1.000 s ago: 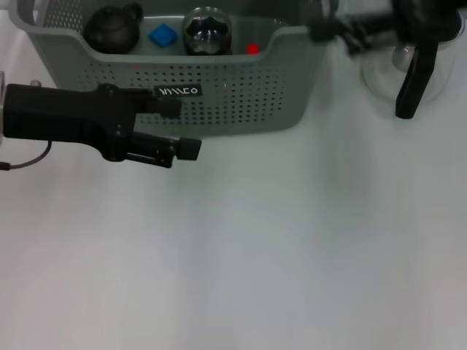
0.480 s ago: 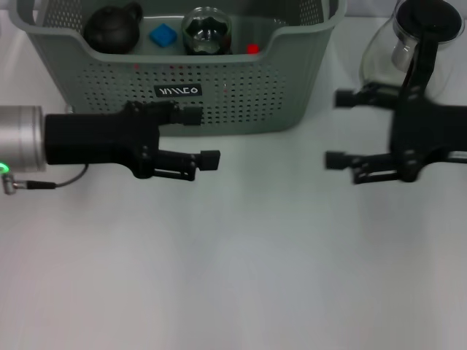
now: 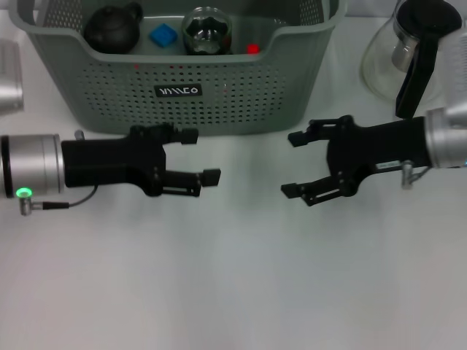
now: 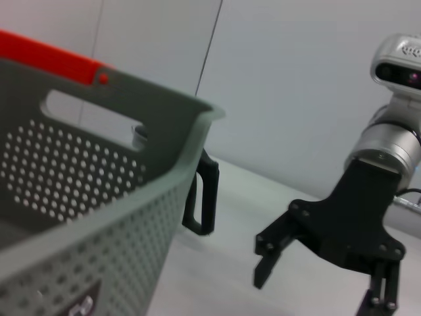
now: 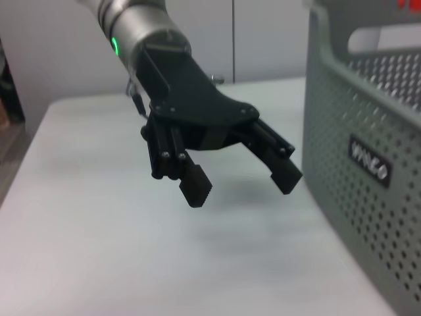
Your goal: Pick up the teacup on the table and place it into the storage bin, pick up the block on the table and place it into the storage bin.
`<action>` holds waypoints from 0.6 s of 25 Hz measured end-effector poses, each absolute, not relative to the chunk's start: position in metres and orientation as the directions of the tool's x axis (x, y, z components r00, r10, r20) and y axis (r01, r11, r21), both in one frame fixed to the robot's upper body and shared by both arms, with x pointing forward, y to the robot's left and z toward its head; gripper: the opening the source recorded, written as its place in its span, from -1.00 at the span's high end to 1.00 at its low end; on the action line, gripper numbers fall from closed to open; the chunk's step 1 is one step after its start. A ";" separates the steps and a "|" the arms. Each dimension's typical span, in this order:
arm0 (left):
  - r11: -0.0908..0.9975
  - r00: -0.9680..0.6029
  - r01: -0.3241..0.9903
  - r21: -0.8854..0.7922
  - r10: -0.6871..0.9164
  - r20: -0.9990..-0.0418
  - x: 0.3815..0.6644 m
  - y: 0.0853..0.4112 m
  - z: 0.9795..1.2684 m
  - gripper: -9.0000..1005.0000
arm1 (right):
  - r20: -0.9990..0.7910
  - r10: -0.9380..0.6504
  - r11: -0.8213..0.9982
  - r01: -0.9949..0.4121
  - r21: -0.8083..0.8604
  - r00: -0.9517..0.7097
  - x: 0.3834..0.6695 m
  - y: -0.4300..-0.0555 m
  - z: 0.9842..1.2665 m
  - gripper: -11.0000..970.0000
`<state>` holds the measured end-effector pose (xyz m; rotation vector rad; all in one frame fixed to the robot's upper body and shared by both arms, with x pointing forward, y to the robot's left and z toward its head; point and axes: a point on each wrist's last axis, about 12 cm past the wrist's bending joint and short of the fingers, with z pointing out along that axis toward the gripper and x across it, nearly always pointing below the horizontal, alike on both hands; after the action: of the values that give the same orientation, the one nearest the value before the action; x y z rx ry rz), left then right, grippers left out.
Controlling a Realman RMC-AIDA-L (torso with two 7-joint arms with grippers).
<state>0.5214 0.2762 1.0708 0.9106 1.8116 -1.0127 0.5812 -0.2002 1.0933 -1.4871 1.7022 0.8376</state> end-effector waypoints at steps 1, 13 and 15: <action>0.404 -0.378 0.871 -0.279 0.189 -0.906 0.520 0.275 1.069 -0.89 | -0.837 -0.542 0.121 -0.993 0.015 -0.078 0.582 -0.197 1.092 -0.91; 0.395 -0.407 0.867 -0.303 0.210 -0.889 0.516 0.272 1.062 -0.89 | -0.822 -0.566 0.098 -0.995 -0.001 -0.055 0.585 -0.188 1.094 -0.91; 0.396 -0.409 0.867 -0.304 0.215 -0.887 0.517 0.272 1.061 -0.89 | -0.825 -0.563 0.095 -0.995 -0.001 -0.053 0.585 -0.188 1.095 -0.91</action>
<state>0.5167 0.2716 1.0614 0.9327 1.8570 -1.0313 0.5852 -0.1877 1.0948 -1.5461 1.6993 0.8129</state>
